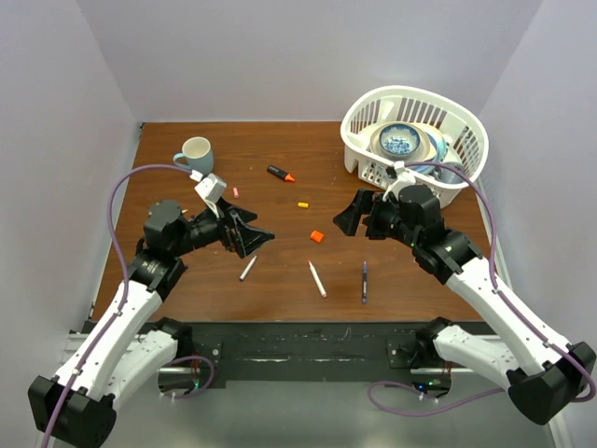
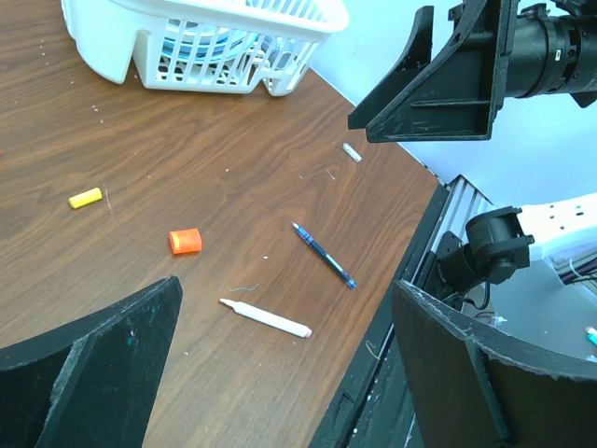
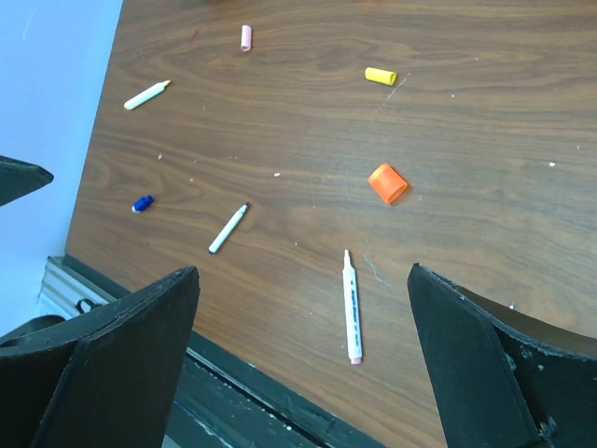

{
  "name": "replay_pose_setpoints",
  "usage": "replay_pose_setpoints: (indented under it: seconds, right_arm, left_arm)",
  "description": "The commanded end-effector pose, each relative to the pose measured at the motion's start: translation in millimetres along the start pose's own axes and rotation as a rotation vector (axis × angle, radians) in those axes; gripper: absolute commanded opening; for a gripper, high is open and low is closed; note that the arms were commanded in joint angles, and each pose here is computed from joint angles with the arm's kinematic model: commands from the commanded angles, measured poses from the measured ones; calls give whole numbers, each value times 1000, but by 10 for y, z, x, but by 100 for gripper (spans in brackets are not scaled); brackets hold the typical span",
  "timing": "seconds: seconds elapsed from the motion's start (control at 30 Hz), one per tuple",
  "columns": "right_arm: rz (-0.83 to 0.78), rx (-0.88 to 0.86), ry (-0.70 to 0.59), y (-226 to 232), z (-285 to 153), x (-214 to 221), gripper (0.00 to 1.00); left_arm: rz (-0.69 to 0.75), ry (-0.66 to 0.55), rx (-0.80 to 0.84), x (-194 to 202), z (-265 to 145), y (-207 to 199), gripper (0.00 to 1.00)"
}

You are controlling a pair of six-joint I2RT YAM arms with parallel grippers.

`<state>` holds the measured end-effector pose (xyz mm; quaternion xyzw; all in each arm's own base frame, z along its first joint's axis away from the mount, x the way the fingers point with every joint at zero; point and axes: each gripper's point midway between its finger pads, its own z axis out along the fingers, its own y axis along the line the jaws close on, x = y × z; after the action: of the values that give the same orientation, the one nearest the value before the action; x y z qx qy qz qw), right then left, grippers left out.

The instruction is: Insert the pens into the pen caps

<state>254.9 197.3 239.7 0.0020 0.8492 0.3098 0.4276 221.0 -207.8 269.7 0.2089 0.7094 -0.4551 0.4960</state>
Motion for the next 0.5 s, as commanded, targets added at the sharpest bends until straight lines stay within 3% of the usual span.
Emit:
replay_pose_setpoints:
  seconds: [0.0, 0.2, 0.33, 0.47]
  right_arm:
    - [42, 59, -31, -73, -49, -67, 99]
    - [44, 236, 4, -420, -63, 58, 97]
    - [13, 484, 95, -947, -93, 361, 92]
    - [20, 563, 264, -1169, -65, 811, 75]
  left_arm:
    - [47, -27, 2, -78, -3, -10, 100]
    - [51, -30, -4, -88, -8, -6, 100]
    - [54, -34, -17, -100, -11, 12, 100]
    - [46, -26, -66, -86, -31, 85, 100]
